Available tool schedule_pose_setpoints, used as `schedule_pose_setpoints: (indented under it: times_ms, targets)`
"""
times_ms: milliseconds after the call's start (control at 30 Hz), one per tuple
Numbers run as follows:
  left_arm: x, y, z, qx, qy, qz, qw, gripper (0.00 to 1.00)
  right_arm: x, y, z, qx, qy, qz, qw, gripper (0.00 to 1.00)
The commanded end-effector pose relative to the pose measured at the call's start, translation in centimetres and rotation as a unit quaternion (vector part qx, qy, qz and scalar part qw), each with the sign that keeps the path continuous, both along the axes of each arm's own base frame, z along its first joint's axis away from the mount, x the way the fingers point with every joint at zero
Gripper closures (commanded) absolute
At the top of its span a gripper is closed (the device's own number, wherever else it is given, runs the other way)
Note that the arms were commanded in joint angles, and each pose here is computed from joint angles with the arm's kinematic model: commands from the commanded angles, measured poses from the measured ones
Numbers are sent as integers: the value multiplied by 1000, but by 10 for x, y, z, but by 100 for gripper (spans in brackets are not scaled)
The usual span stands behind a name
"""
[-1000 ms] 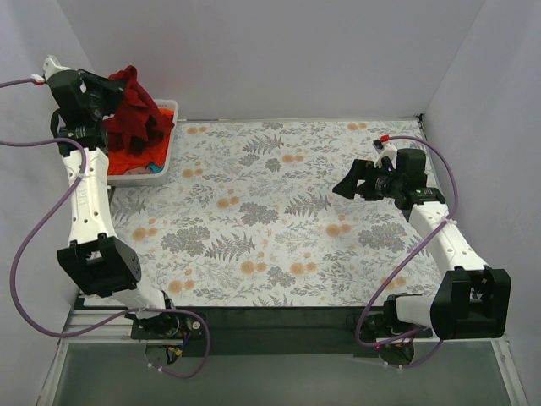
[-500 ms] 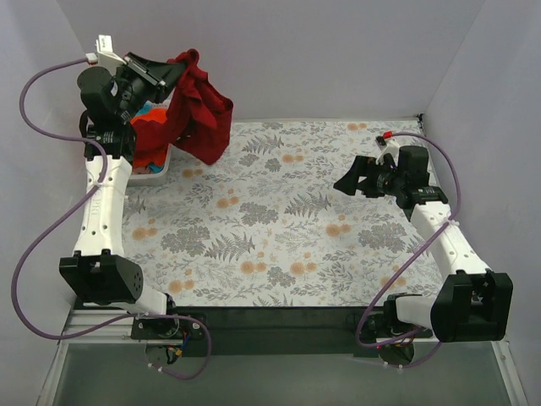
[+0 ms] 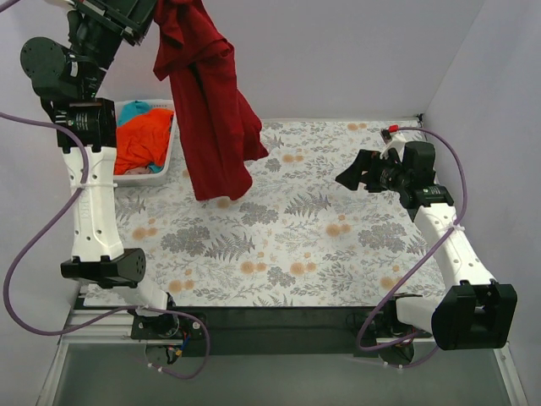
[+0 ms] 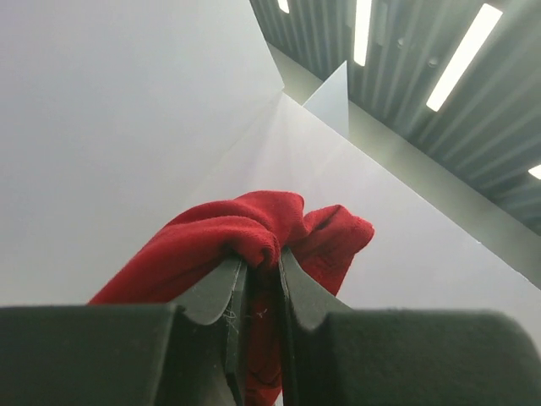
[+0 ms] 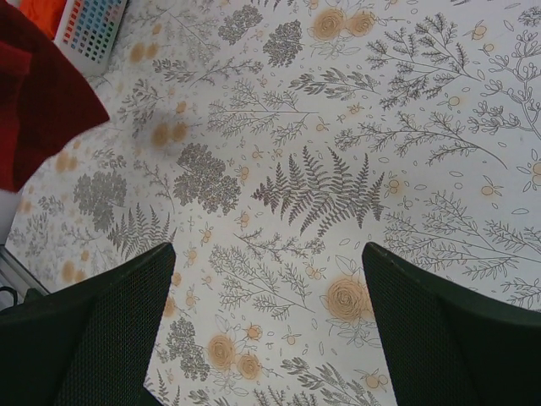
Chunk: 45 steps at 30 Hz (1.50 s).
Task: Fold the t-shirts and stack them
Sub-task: Grab the tshirt from the pile, then move the tshirt to the center of the board
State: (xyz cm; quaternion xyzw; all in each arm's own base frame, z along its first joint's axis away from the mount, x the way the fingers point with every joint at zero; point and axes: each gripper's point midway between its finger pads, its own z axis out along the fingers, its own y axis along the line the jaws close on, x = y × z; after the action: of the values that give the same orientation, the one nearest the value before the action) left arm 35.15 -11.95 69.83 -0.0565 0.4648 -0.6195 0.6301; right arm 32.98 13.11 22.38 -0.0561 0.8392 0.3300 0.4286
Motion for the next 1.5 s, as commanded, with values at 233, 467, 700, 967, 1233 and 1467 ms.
schedule_pose_setpoints:
  times_ms: [233, 467, 700, 967, 1233, 1467]
  targets:
    - [15, -70, -89, 24, 126, -130, 983, 100, 6, -2, 30, -4, -40, -9, 999, 2]
    - [-3, -102, -260, 115, 268, -145, 946, 97, 2, -2, 21, -6, -32, -5, 999, 2]
    - [-25, -73, -421, 256, 420, -57, 869, 6, -4, 2, 4, -2, -11, 10, 1000, 2]
    - [-48, -32, -474, 265, 488, 29, 831, 8, -11, 39, -34, -25, 35, 62, 997, 2]
    - [-56, 17, -538, 302, 602, 99, 732, 29, -12, 104, -83, -59, 117, 125, 984, 2]
    - [-78, 29, -572, 347, 645, 93, 674, 39, -66, 155, -114, -126, 132, 186, 965, 4]
